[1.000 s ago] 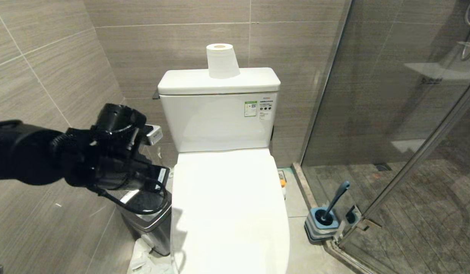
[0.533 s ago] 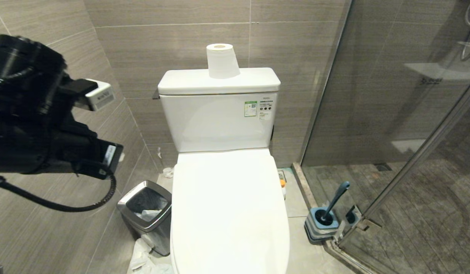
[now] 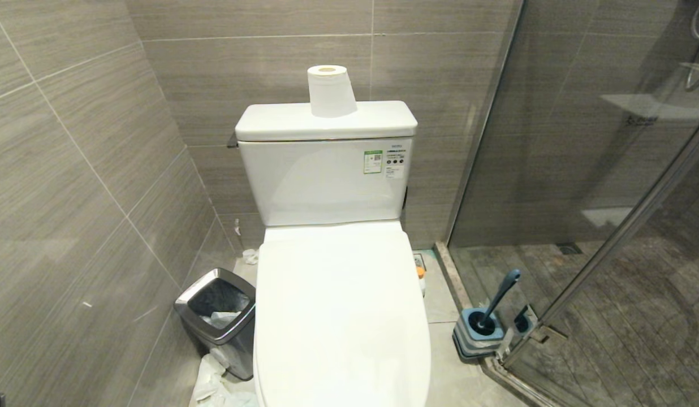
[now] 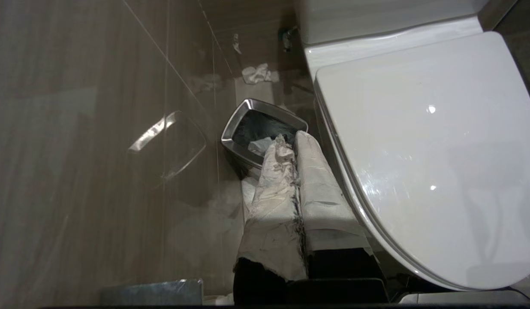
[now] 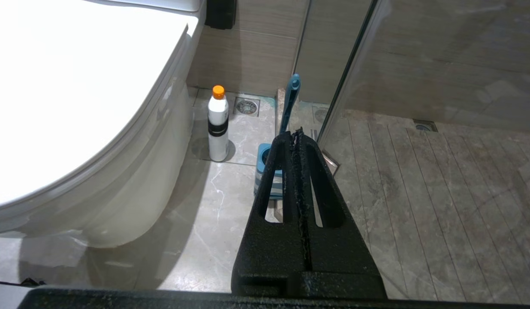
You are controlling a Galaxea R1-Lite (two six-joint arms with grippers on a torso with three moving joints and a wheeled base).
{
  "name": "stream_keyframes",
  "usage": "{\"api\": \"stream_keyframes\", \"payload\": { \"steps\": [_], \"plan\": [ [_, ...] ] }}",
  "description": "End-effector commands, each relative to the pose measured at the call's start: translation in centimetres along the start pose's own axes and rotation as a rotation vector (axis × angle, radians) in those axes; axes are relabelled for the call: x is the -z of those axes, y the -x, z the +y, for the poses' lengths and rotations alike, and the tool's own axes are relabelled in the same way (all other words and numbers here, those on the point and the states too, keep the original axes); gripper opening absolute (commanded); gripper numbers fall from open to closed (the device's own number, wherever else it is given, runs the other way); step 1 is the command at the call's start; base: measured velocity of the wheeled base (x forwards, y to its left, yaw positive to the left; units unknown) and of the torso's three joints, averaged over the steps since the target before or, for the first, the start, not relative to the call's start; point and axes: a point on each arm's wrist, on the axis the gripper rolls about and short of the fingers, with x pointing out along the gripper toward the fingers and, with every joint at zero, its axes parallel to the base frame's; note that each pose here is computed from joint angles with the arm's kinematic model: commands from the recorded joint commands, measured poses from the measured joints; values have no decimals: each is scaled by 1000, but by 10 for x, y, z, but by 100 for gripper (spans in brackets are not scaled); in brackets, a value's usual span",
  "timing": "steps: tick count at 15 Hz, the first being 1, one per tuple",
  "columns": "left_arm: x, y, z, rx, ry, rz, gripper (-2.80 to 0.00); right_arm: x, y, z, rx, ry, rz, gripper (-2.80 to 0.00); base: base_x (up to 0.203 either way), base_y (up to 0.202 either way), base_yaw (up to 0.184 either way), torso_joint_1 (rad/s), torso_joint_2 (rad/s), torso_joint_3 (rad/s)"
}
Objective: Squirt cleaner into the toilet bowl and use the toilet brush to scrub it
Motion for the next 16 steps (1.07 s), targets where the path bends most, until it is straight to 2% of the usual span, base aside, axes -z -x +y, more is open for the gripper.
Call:
{"api": "stream_keyframes", "payload": {
  "steps": [1, 6, 8, 12, 16],
  "plan": [
    [18, 44, 10, -52, 12, -102, -280, 0, 0, 0, -1, 1, 2, -280, 0, 0, 0, 0, 0, 0],
    [77, 101, 2, -57, -7, -234, -280, 0, 0, 0, -1, 1, 2, -280, 0, 0, 0, 0, 0, 0],
    [93, 107, -2, -58, 0, -256, -280, 0, 0, 0, -1, 1, 2, -280, 0, 0, 0, 0, 0, 0],
    [125, 111, -7, -72, -7, -362, -280, 0, 0, 0, -1, 1, 2, -280, 0, 0, 0, 0, 0, 0],
    [149, 113, -9, -65, -11, -383, -280, 0, 0, 0, -1, 1, 2, -280, 0, 0, 0, 0, 0, 0]
  ]
}}
